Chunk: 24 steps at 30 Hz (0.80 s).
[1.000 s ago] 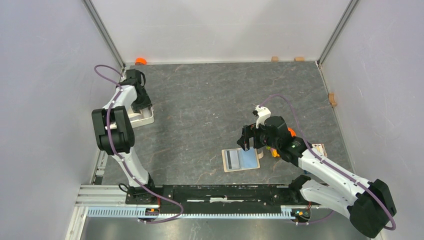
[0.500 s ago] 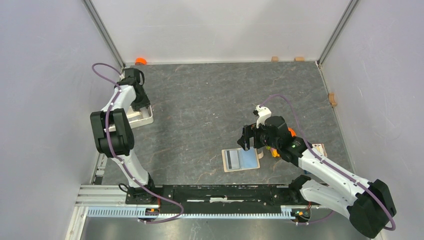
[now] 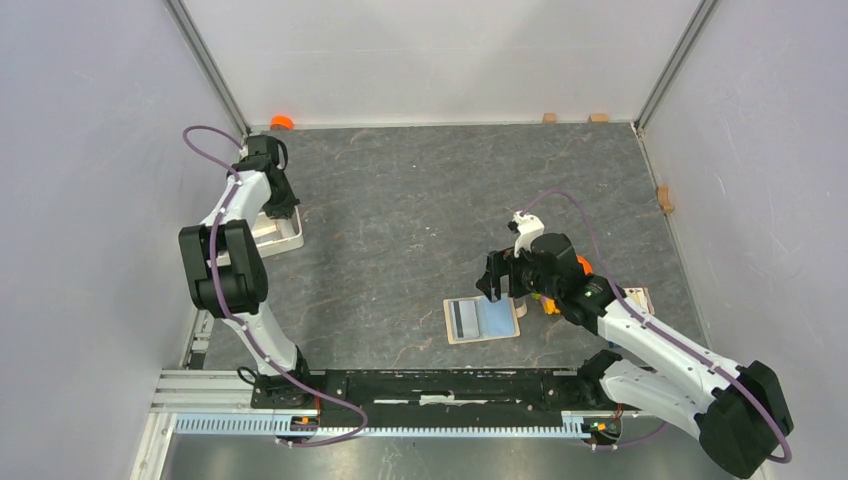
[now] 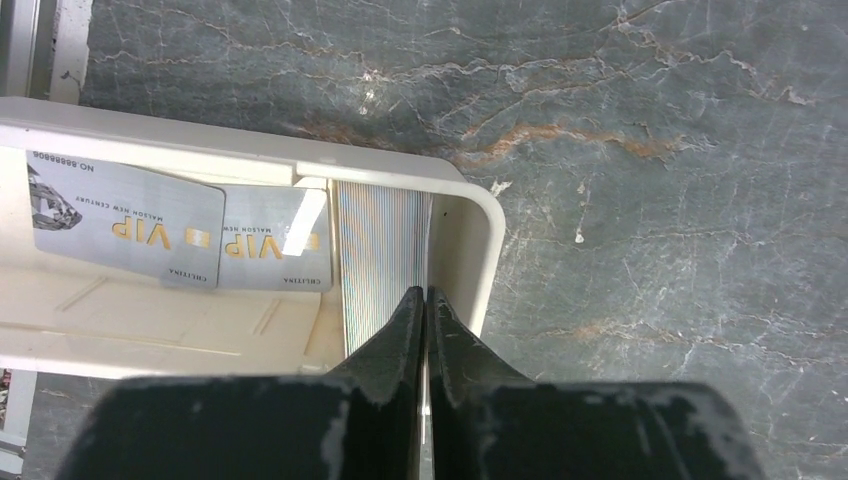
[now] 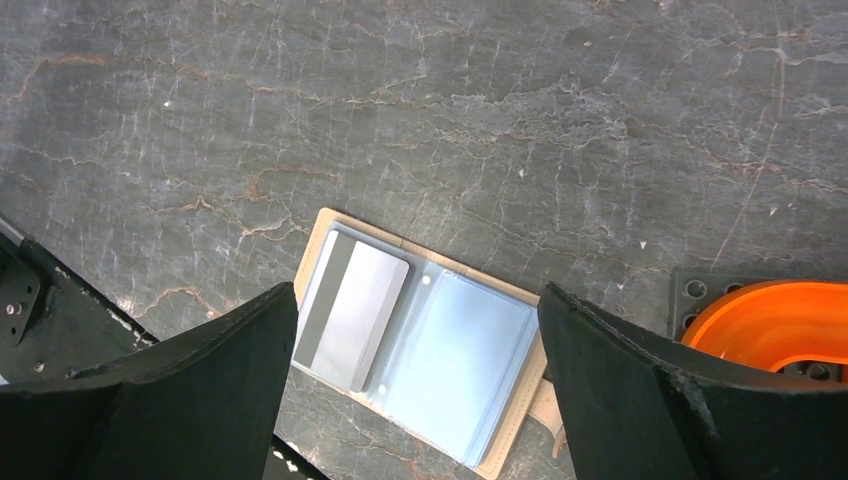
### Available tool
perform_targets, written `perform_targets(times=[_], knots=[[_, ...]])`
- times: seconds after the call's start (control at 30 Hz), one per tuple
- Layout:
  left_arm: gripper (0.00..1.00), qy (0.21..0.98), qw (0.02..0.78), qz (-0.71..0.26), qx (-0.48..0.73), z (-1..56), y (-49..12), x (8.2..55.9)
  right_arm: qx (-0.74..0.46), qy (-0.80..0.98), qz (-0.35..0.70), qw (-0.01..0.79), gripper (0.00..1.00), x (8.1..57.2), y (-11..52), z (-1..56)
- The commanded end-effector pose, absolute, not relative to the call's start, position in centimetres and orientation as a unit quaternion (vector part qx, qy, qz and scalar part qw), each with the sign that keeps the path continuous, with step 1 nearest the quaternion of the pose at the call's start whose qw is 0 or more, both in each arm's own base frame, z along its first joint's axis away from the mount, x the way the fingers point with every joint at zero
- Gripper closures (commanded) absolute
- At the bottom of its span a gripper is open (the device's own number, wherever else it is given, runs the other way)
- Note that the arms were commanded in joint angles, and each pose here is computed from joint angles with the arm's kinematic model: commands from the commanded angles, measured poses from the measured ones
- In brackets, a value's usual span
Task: Put the credit cards into the card holder
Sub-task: Pick up the credit card from the storage box.
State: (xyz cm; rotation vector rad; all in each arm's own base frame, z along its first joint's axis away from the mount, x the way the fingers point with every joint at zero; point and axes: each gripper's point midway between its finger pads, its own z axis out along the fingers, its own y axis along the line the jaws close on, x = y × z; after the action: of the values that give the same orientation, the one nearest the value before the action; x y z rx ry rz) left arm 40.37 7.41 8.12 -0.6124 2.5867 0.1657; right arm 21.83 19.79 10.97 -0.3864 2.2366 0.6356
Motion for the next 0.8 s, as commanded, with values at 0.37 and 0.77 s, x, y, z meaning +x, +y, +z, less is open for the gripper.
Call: perform_targets(times=[0.37,0.77], knots=[[0.98,0.904,0.368,0.027,-0.216,16.7,6.6,39.5,-0.11,0.857,0.168,0.475,0.02,23.8,15.7,13.3],[0.98,0.873,0.45,-0.086,-0.168,22.3,-1.3,33.6,-0.105,0.904,0.163,0.38,0.22,19.9,14.5,9.1]])
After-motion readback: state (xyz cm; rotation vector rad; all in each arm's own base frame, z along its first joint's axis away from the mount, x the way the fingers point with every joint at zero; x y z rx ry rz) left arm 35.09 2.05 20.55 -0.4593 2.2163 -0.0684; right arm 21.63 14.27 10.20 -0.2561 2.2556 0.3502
